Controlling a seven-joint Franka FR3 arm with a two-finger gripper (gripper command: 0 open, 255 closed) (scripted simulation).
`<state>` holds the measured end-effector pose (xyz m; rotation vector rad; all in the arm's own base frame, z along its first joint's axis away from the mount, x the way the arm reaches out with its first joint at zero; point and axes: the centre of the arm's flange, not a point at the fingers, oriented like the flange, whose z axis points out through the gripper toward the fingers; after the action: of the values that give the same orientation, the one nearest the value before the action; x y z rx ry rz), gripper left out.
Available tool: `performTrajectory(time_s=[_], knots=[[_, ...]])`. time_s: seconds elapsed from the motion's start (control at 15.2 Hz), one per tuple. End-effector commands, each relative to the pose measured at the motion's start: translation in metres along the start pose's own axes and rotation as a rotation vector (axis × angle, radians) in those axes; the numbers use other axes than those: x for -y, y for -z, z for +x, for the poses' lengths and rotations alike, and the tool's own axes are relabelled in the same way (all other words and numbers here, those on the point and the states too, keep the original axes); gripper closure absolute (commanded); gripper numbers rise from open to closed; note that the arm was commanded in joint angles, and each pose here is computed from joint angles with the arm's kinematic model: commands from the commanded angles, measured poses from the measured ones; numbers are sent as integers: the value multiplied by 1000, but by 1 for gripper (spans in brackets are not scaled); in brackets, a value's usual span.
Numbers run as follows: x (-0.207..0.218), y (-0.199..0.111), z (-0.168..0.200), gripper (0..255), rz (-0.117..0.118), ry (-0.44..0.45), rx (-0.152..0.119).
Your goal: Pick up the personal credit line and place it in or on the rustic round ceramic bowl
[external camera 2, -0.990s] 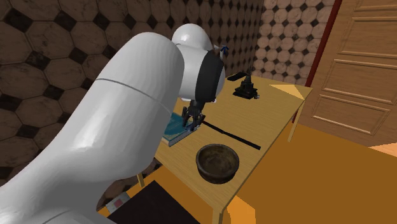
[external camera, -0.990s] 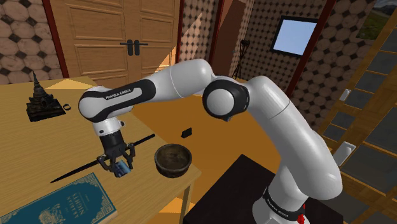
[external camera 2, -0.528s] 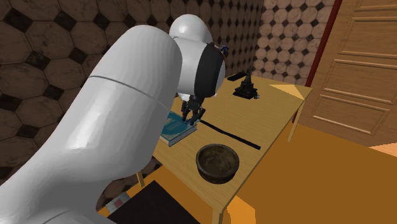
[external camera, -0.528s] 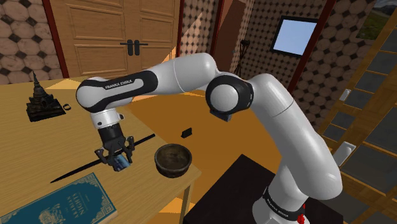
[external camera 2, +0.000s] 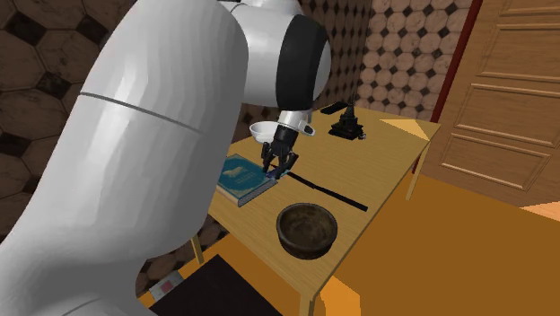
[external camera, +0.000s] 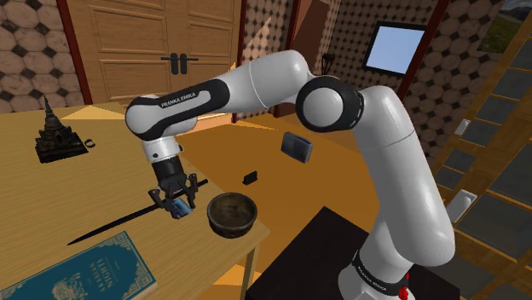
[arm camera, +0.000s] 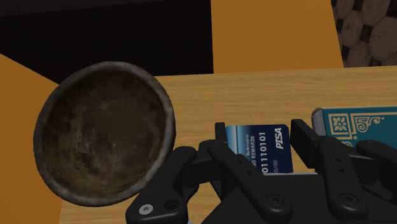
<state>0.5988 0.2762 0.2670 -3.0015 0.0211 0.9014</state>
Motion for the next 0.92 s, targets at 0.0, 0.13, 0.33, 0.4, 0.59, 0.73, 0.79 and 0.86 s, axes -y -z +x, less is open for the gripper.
performTrajectory(time_s=[0.0, 0.13, 0.33, 0.4, 0.59, 0.73, 0.79, 0.86], knots=[[-24, -3, -7, 255, 0, 0, 0], [-49, -6, -15, 255, 0, 0, 0], [-86, -11, -28, 255, 0, 0, 0], [-99, -13, -32, 255, 0, 0, 0], [-136, -18, -45, 255, 0, 0, 0], [-161, -21, -53, 255, 0, 0, 0], [-177, -23, -59, 255, 0, 0, 0], [-177, -27, -56, 255, 0, 0, 0]])
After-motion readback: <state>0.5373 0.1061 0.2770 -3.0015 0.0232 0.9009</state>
